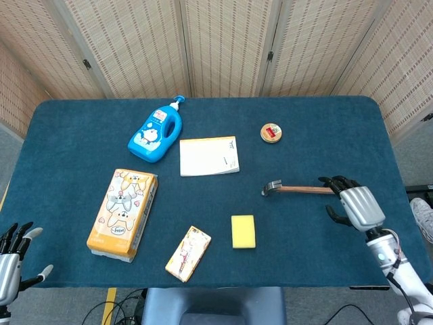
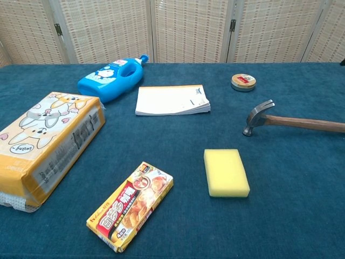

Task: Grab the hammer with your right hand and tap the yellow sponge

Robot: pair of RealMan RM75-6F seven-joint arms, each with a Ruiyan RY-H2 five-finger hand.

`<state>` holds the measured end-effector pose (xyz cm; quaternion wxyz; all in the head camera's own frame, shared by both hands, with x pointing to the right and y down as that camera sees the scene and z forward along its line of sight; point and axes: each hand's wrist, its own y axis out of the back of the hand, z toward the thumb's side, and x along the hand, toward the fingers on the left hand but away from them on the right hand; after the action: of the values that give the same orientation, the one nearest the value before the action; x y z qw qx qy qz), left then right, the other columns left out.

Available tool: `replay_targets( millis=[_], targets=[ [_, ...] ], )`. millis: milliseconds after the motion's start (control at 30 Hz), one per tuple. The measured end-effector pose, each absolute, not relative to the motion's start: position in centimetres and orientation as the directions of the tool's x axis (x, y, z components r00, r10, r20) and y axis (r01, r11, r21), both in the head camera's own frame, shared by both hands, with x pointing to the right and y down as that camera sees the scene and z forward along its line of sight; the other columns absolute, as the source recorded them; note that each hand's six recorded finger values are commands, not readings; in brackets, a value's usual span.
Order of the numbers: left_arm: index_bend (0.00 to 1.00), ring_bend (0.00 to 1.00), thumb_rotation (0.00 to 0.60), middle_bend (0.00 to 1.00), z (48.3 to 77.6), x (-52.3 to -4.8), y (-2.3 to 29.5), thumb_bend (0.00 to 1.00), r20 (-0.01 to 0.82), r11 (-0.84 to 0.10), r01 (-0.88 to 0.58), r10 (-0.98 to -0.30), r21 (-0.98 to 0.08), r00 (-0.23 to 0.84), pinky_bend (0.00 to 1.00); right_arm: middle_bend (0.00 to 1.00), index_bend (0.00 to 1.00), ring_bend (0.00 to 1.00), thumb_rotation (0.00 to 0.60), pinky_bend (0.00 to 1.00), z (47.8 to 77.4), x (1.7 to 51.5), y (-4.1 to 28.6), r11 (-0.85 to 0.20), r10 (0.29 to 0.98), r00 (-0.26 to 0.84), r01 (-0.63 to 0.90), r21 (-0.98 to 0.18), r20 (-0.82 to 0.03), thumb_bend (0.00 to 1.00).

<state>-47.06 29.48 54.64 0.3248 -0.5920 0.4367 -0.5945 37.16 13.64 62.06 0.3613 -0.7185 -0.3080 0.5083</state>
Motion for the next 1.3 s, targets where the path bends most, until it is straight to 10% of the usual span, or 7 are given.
replay_targets(
  millis=[500,1300],
  targets=[
    [0.23,0.06,0.600,0.16,54.3,-47.7,29.8,0.20,0.424,-0.411,-0.126,-0.900,-0.903,-0.103,0.16,0.28,0.20,0.13,0.600,0.22,69.6,32.3,9.7,-0.620,0.742,0.299,-0.037,-0.784,-0.600,0.16],
    [0.23,0.06,0.600,0.16,54.7,-47.7,29.8,0.20,0.431,-0.419,-0.120,-0.896,-0.900,-0.103,0.16,0.38,0.34,0.13,0.600,0.22,74.7,31.3,10.0,-0.674,0.704,0.260,-0.052,-0.737,-0.661,0.34]
  ],
)
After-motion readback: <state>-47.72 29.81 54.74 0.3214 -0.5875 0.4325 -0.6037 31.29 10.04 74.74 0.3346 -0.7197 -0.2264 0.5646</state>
